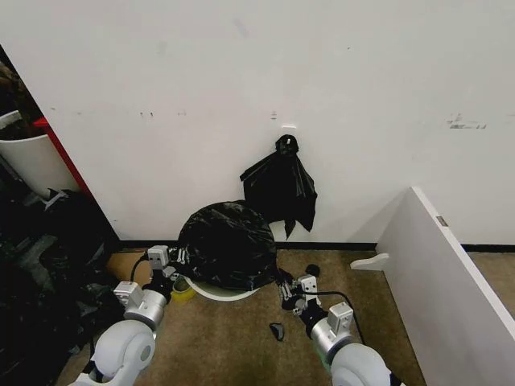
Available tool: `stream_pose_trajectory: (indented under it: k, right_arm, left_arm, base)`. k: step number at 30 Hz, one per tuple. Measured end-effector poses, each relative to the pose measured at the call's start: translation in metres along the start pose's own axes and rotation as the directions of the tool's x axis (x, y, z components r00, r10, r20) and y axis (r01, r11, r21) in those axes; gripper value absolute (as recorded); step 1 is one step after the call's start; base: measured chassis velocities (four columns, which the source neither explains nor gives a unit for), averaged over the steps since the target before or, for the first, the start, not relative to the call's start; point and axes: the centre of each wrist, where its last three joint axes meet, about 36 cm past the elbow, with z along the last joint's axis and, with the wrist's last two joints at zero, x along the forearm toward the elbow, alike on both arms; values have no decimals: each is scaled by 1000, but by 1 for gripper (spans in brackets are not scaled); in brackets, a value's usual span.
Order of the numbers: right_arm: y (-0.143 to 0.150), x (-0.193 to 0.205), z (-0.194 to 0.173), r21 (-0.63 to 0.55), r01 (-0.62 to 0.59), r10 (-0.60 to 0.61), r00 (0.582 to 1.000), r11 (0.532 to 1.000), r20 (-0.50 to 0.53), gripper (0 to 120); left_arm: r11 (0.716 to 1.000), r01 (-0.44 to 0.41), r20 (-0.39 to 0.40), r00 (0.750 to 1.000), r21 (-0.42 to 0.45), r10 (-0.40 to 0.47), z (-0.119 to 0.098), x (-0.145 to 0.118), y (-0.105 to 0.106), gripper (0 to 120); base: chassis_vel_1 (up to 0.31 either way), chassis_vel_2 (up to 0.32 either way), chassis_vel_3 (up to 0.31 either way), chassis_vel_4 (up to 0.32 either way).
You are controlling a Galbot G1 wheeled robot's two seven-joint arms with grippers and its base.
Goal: Place the garbage bag over the trash bin.
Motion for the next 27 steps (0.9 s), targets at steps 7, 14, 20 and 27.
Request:
stream_pose_trajectory:
  k: [7, 14, 20, 27]
  right_arm:
    - [-13, 10, -11, 20, -94, 93, 995, 995, 24, 56]
    - [-11, 47, -51, 16, -29, 28, 998, 999, 58, 86]
    - [13, 66, -67, 16, 221, -221, 975, 975, -5, 100]
    - [31, 40, -88, -160, 357, -376, 920, 920, -111, 100]
  left_arm:
    - [999, 46, 4, 999, -8, -46, 1, -5, 5, 1]
    - [994, 51, 41, 998, -100, -47, 2, -10, 9, 1]
    - [987, -4, 56, 998, -164, 14, 9, -11, 2, 1]
    - [971, -71, 67, 994, -228, 88, 20, -9, -4, 1]
  base:
    - [0, 0, 0, 0]
    - [0, 0, 0, 0]
    - [0, 0, 0, 0]
    - [0, 0, 0, 0]
